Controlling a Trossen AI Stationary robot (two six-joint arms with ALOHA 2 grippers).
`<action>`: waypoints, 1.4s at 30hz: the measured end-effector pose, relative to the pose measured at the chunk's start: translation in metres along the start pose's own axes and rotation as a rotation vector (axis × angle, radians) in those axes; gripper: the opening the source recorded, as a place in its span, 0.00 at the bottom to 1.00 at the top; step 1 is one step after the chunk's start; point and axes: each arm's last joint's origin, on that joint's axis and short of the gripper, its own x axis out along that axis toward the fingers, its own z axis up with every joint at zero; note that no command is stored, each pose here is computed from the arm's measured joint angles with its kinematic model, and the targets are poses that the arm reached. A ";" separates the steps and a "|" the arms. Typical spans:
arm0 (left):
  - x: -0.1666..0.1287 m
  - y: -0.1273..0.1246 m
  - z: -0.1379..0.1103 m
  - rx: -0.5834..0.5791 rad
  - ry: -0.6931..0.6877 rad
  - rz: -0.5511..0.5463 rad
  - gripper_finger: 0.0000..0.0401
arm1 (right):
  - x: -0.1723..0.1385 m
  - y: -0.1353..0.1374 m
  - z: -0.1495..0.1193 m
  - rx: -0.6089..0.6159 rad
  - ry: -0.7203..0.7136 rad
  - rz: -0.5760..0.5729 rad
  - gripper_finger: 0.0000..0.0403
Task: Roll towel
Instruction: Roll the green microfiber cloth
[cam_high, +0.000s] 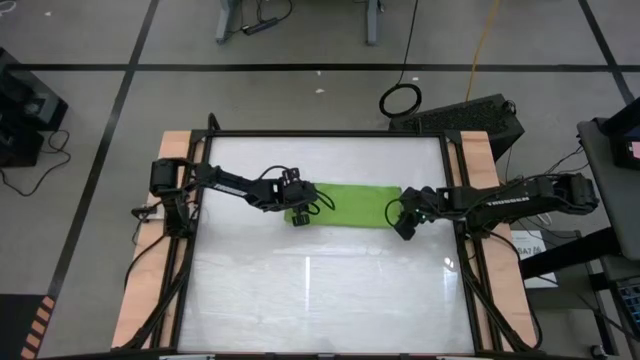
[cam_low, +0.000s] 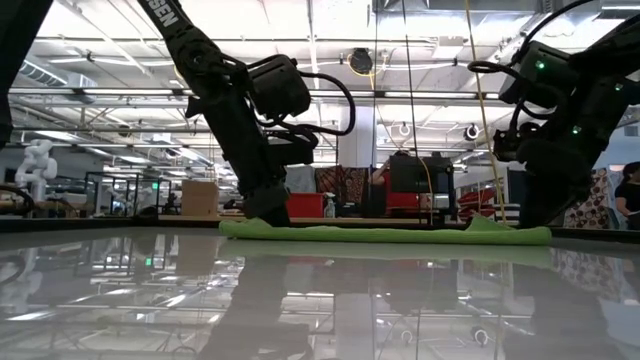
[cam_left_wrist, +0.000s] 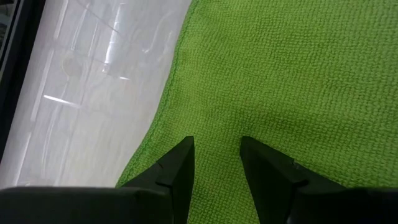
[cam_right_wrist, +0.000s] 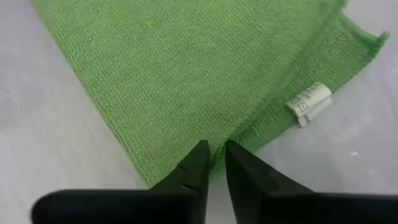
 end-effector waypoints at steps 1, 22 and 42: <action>0.000 0.000 0.000 0.000 0.000 0.000 0.35 | 0.000 0.000 0.000 -0.005 0.002 0.000 0.08; 0.000 0.000 0.000 0.000 0.000 0.000 0.35 | -0.019 0.002 -0.003 -0.014 0.028 0.205 0.00; 0.000 0.000 0.000 0.001 0.003 -0.001 0.35 | -0.021 0.016 -0.010 -0.082 0.138 0.406 0.09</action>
